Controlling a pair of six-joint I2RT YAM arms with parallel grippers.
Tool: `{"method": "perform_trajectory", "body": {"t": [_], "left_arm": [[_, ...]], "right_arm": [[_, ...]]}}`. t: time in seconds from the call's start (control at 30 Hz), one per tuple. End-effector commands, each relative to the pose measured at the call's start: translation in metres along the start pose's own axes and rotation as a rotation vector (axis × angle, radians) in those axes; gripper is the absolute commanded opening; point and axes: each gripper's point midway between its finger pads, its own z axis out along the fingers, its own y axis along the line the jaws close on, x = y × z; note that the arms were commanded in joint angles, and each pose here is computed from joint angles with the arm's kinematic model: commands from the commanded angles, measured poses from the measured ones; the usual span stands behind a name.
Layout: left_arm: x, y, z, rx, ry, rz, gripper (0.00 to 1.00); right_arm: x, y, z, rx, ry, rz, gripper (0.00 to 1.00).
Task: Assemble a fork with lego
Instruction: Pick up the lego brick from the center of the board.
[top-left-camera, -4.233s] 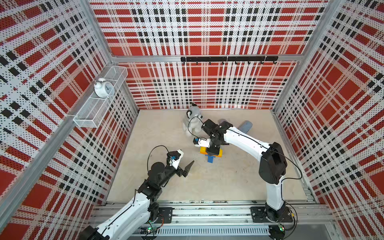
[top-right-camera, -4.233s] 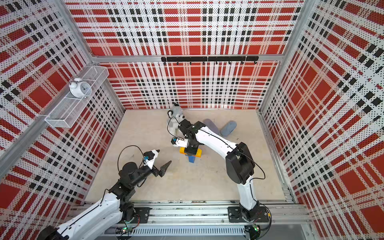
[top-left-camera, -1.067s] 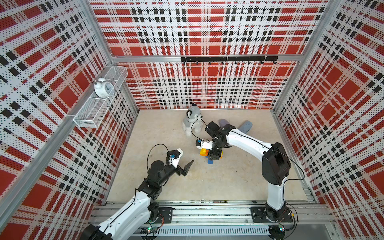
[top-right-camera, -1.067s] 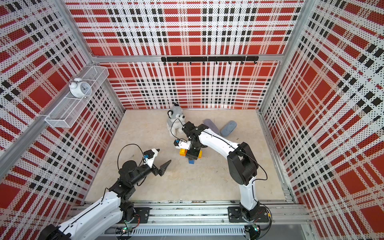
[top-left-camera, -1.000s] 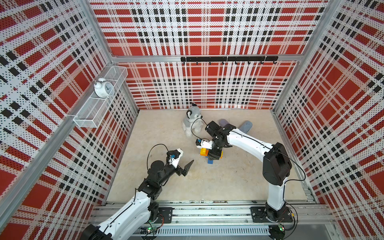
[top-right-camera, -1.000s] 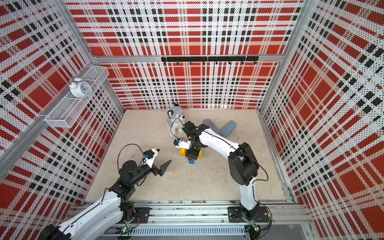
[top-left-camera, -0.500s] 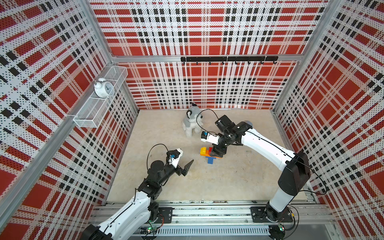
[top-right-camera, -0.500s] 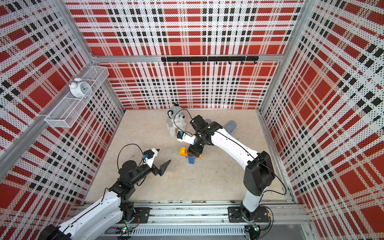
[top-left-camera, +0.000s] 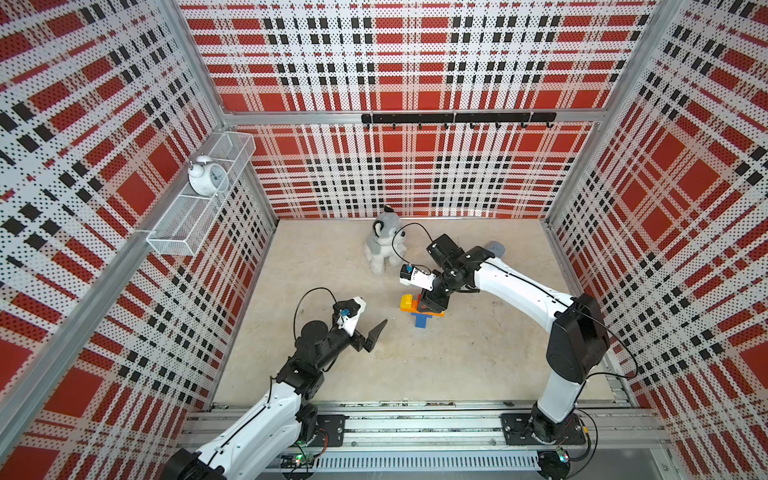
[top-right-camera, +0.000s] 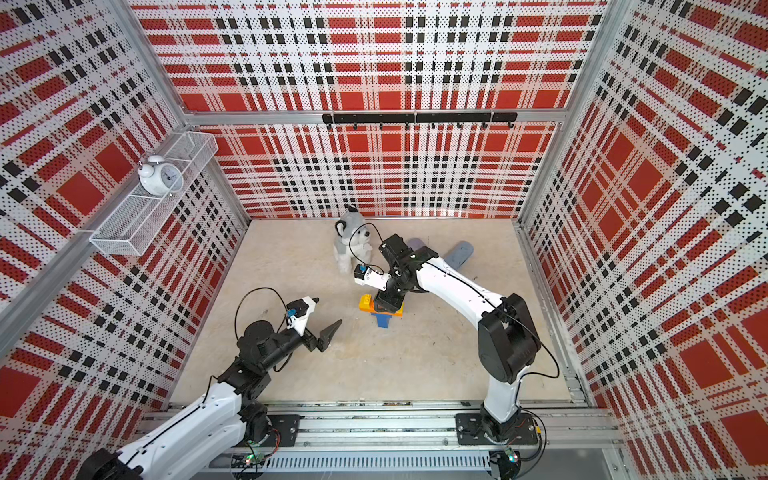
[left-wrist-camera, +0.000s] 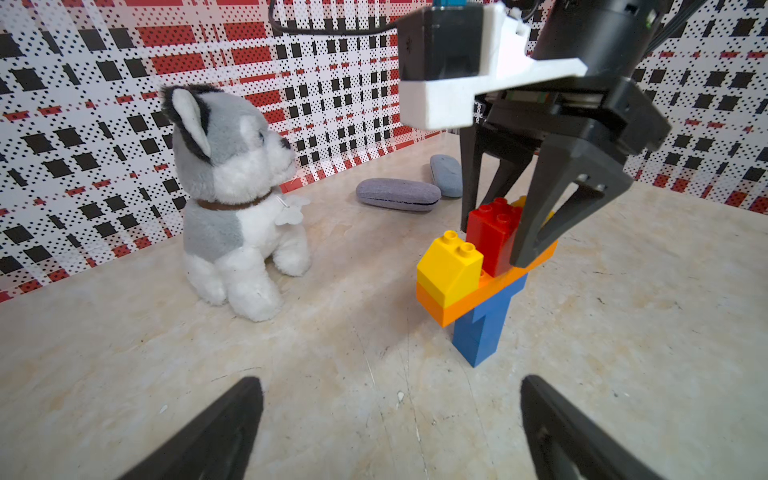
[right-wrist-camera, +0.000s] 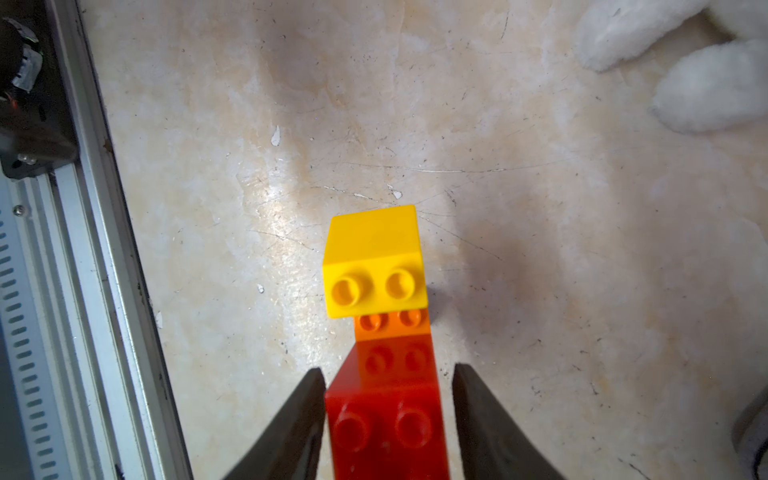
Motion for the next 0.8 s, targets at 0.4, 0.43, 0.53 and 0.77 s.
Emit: {"method": "perform_trajectory", "body": {"t": [0.4,0.43,0.53,0.77], "left_arm": [[-0.022,0.005,0.001,0.0,-0.055,0.004,0.98],[-0.021,0.005,0.001,0.0,-0.054,0.004,0.98],[-0.021,0.005,0.001,0.001,-0.052,0.003,0.98],[-0.022,0.005,0.001,0.001,-0.056,0.004,0.98]], "right_arm": [[0.03,0.003,0.02,-0.008,0.14,-0.001,0.32],[0.031,0.003,0.021,-0.001,0.151,-0.001,0.32],[0.023,0.0,0.016,-0.01,0.093,0.046,0.32],[0.0,-0.011,-0.016,-0.043,-0.064,0.169,0.3]]}}
